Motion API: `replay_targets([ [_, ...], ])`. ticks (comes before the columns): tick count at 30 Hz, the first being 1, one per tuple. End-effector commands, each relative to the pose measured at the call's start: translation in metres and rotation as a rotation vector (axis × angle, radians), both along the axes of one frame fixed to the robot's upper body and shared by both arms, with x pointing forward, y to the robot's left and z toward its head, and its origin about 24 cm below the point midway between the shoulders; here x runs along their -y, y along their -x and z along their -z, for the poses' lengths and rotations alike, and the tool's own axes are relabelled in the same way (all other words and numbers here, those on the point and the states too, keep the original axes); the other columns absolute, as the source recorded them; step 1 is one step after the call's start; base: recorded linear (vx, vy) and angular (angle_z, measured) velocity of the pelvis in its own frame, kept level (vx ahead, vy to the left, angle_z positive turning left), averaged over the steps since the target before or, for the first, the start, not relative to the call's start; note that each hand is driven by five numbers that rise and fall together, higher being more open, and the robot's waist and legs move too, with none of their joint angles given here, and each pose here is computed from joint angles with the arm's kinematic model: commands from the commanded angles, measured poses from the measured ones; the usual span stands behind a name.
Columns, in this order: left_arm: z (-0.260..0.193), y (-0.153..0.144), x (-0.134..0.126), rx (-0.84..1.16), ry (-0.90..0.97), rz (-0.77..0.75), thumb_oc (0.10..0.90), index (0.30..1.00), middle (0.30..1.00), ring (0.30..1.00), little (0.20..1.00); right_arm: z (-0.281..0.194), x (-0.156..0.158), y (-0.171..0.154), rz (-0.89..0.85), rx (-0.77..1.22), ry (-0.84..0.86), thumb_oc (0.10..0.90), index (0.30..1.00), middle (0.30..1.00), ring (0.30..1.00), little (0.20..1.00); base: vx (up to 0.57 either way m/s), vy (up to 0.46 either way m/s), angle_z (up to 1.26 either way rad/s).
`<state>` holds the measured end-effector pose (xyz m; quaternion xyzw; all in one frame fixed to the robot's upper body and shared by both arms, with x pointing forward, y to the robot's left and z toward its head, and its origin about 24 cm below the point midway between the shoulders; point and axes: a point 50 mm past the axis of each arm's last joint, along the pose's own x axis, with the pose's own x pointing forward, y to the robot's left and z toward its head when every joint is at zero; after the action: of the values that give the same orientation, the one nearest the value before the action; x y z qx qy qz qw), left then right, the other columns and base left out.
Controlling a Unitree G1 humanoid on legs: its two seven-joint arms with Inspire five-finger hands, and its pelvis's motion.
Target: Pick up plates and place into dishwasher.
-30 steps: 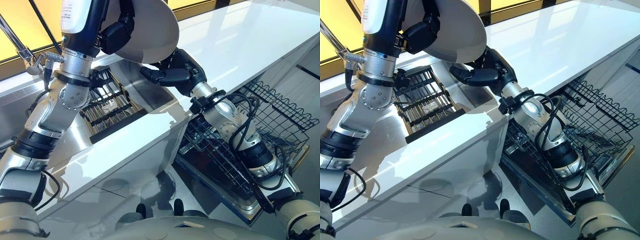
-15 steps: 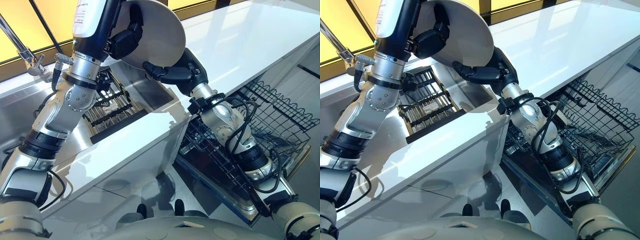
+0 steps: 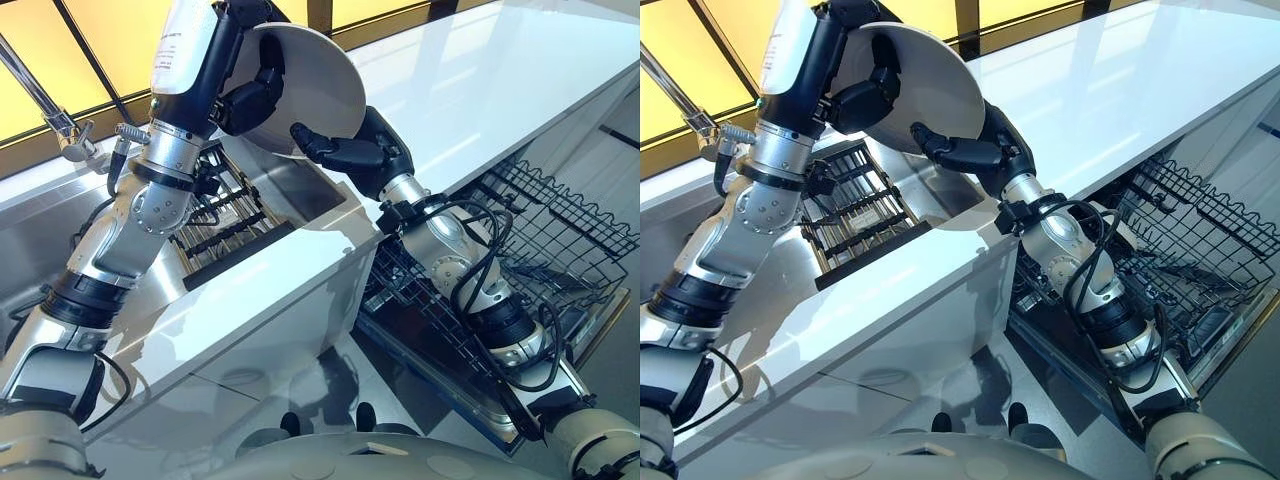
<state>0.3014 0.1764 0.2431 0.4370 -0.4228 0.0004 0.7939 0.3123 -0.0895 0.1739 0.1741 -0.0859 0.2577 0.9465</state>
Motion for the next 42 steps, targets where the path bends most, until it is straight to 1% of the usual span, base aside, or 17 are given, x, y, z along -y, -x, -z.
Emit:
replay_targets([
  [1,0.003,-0.004,-0.015,-0.024,0.056,-0.039,0.1,0.3,0.3,0.3,0.2,-0.073,-0.01,0.023,-0.11,0.365,-0.265,0.1,0.3,0.3,0.3,0.2,0.0,0.0,0.0],
  [4,0.007,-0.004,-0.016,-0.04,0.057,-0.043,0.1,0.3,0.3,0.3,0.2,-0.072,-0.011,0.023,-0.111,0.365,-0.263,0.1,0.3,0.3,0.3,0.2,0.01,0.002,-0.03],
  [16,0.018,-0.009,-0.017,-0.155,0.165,-0.011,0.1,0.3,0.3,0.3,0.2,-0.066,-0.008,0.02,-0.073,0.349,-0.236,0.1,0.3,0.3,0.3,0.2,0.01,0.003,-0.02],
  [17,0.022,-0.012,-0.019,-0.197,0.172,-0.031,0.314,0.484,0.484,0.484,0.414,-0.065,-0.008,0.019,-0.064,0.346,-0.222,0.1,0.3,0.3,0.3,0.2,0.0,0.0,0.0],
  [18,0.028,-0.015,-0.021,-0.266,0.176,-0.045,0.8,0.9,0.9,0.9,0.9,-0.065,-0.007,0.018,-0.048,0.349,-0.2,0.1,0.3,0.3,0.3,0.2,0.0,0.0,0.0],
  [20,0.038,-0.02,-0.025,-0.367,0.213,-0.059,0.8,0.9,0.9,0.9,0.9,-0.066,-0.004,0.017,-0.009,0.371,-0.168,0.1,0.3,0.3,0.3,0.2,0.0,0.0,0.0],
  [21,0.039,-0.02,-0.026,-0.382,0.221,-0.06,0.8,0.9,0.9,0.9,0.9,-0.067,-0.003,0.017,0.002,0.378,-0.163,0.1,0.3,0.3,0.3,0.2,0.0,0.0,0.0],
  [23,0.046,-0.023,-0.033,-0.479,0.316,-0.028,0.8,0.9,0.9,0.9,0.9,-0.082,0.017,0.015,0.197,0.514,-0.071,0.1,0.3,0.3,0.3,0.2,0.0,0.0,0.0],
  [25,0.045,-0.024,-0.037,-0.508,0.356,-0.017,0.8,0.9,0.9,0.9,0.9,-0.096,0.033,0.016,0.369,0.643,0.029,0.1,0.3,0.3,0.3,0.2,0.0,0.0,0.0],
  [26,0.044,-0.024,-0.04,-0.514,0.372,-0.02,0.8,0.9,0.9,0.9,0.9,-0.104,0.045,0.017,0.494,0.733,0.11,0.1,0.3,0.3,0.3,0.2,0.0,0.0,0.0],
  [28,0.042,-0.022,-0.048,-0.505,0.371,-0.034,0.8,0.9,0.9,0.9,0.9,-0.112,0.065,0.016,0.632,0.782,0.187,0.1,0.3,0.3,0.3,0.2,0.0,0.0,0.0],
  [31,0.036,-0.014,-0.065,-0.482,0.363,-0.074,0.8,0.9,0.9,0.9,0.9,-0.111,0.109,0.012,0.823,0.74,0.27,0.1,0.3,0.3,0.3,0.2,0.0,0.0,0.0],
  [32,0.035,-0.013,-0.067,-0.48,0.36,-0.081,0.8,0.9,0.9,0.9,0.9,-0.11,0.115,0.012,0.853,0.731,0.288,0.1,0.3,0.3,0.3,0.2,-0.03,0.004,0.03],
  [35,0.031,-0.005,-0.092,-0.478,0.374,-0.133,0.8,0.9,0.9,0.9,0.9,-0.104,0.173,0.016,1.079,0.635,0.383,0.1,0.3,0.3,0.3,0.2,-0.04,0.001,0.02],
  [36,0.031,-0.004,-0.096,-0.485,0.379,-0.14,0.8,0.9,0.9,0.9,0.9,-0.101,0.184,0.016,1.128,0.611,0.407,0.1,0.3,0.3,0.3,0.2,-0.05,0.002,0.02],
  [39,0.035,-0.003,-0.105,-0.51,0.368,-0.17,0.8,0.9,0.9,0.9,0.9,-0.091,0.213,0.017,1.232,0.508,0.459,0.1,0.3,0.3,0.3,0.2,-0.04,0.002,0.05],
  [42,0.039,-0.001,-0.115,-0.519,0.368,-0.211,0.8,0.9,0.9,0.9,0.9,-0.067,0.246,0.022,1.312,0.358,0.54,0.1,0.3,0.3,0.3,0.2,-0.05,0.007,0.08],
])
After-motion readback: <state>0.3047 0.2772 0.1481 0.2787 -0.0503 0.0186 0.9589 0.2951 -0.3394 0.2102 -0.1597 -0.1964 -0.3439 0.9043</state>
